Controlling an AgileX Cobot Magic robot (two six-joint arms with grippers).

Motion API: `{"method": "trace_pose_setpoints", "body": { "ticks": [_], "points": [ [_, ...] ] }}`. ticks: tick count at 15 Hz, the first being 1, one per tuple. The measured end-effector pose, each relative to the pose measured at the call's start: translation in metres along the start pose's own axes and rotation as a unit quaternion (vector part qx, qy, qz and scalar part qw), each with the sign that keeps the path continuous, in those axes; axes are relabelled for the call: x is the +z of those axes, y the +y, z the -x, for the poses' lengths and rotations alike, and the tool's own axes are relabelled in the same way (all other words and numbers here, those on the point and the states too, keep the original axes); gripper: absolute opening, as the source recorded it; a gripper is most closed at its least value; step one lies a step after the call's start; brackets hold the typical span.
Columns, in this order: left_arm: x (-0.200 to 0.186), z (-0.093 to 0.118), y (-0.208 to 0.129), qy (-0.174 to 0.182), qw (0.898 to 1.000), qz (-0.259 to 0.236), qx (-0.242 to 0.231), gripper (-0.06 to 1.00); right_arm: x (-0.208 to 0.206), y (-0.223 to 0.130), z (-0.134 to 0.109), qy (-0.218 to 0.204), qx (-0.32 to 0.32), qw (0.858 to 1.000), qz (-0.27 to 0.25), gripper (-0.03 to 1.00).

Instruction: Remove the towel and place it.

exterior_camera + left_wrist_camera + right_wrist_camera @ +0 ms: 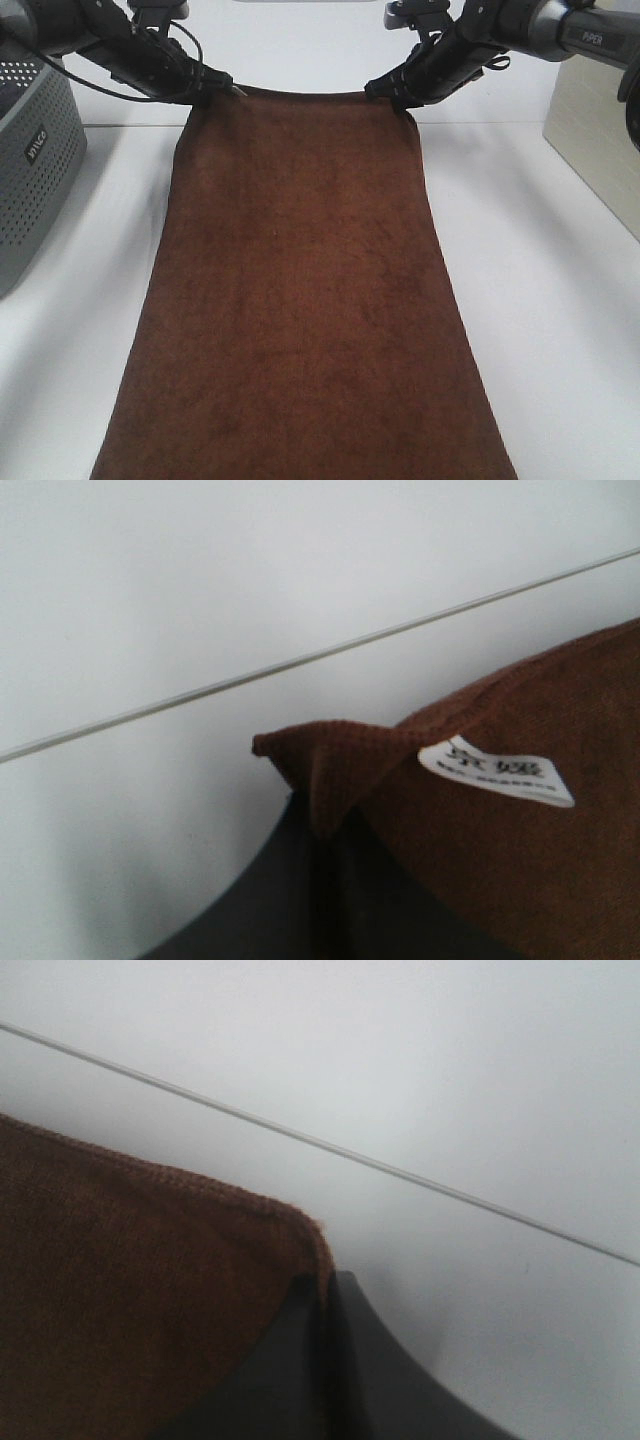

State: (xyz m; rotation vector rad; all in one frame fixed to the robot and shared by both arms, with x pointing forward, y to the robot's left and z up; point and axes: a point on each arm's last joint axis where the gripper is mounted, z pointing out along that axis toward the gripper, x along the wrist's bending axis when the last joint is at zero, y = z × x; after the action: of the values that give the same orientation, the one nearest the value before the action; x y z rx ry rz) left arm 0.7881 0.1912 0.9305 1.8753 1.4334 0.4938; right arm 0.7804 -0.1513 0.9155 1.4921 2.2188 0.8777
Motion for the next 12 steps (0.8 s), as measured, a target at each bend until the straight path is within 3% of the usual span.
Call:
{"method": "trace_pose_setpoints", "body": {
  "ticks": [8, 12],
  "points": [
    [-0.001, -0.004, 0.011, 0.025, 0.998, 0.062, 0.016, 0.00, -0.001, 0.012, 0.004, -0.020, 0.000, 0.998, 0.064, 0.01],
    [-0.001, -0.005, 0.012, 0.026, 0.997, 0.065, 0.017, 0.00, 0.000, 0.012, 0.004, -0.024, 0.000, 0.997, 0.072, 0.01]
  ]
}}
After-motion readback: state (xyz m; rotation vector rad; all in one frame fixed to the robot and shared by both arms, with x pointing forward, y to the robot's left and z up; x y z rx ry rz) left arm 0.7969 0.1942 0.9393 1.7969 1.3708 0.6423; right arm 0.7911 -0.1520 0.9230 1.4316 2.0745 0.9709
